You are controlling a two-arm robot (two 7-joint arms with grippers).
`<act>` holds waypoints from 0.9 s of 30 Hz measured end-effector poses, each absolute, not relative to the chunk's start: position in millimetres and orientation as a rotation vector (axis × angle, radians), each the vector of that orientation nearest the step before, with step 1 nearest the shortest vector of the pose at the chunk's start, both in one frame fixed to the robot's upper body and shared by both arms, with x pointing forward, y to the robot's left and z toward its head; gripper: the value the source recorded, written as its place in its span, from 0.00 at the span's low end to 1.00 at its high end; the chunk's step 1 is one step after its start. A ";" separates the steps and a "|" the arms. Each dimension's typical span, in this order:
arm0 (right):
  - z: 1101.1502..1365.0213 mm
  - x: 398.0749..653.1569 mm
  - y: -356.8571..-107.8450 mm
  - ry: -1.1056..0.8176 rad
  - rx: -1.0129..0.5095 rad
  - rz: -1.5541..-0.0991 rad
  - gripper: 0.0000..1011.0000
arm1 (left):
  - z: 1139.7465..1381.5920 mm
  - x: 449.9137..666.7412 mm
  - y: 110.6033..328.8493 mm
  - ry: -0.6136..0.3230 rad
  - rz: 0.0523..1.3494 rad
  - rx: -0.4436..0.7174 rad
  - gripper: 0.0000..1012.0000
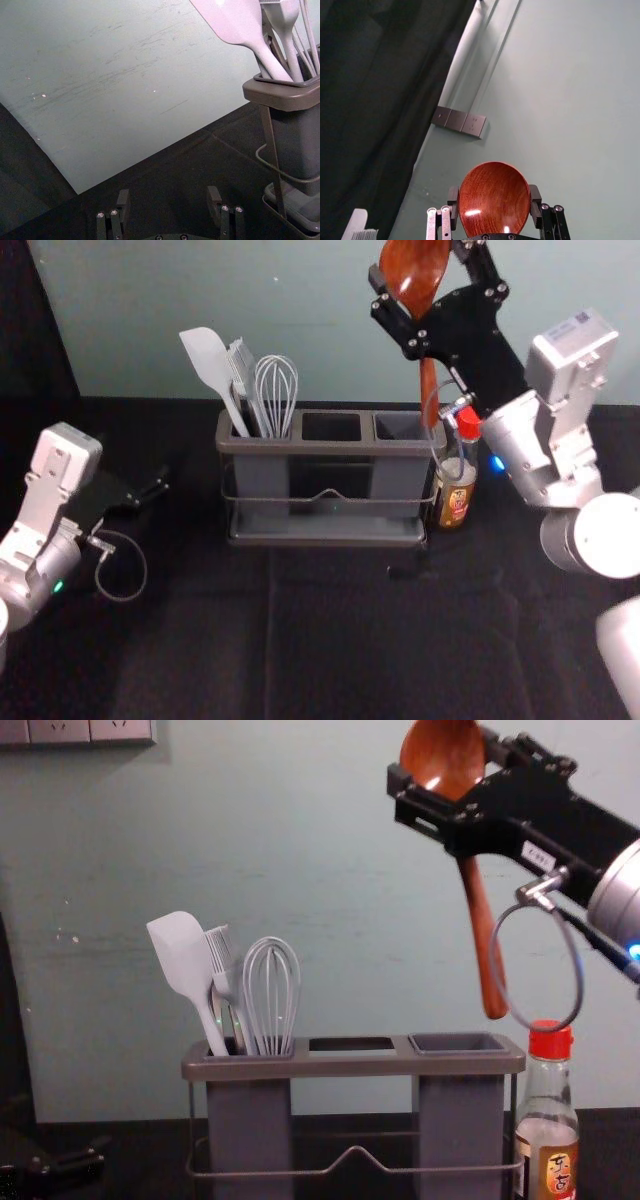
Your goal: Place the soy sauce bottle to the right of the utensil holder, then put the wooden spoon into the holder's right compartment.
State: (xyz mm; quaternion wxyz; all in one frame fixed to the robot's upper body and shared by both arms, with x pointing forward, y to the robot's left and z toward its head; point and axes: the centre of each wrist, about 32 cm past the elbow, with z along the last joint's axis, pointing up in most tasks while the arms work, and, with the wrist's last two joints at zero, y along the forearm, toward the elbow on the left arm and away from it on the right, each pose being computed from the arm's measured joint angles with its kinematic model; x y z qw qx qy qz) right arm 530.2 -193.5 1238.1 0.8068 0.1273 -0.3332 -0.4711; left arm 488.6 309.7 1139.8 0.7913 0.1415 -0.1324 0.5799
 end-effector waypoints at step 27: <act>1216.2 569.6 -172.0 -0.625 0.270 -1.019 0.83 | 1139.8 488.6 309.7 -0.285 1.248 0.304 0.99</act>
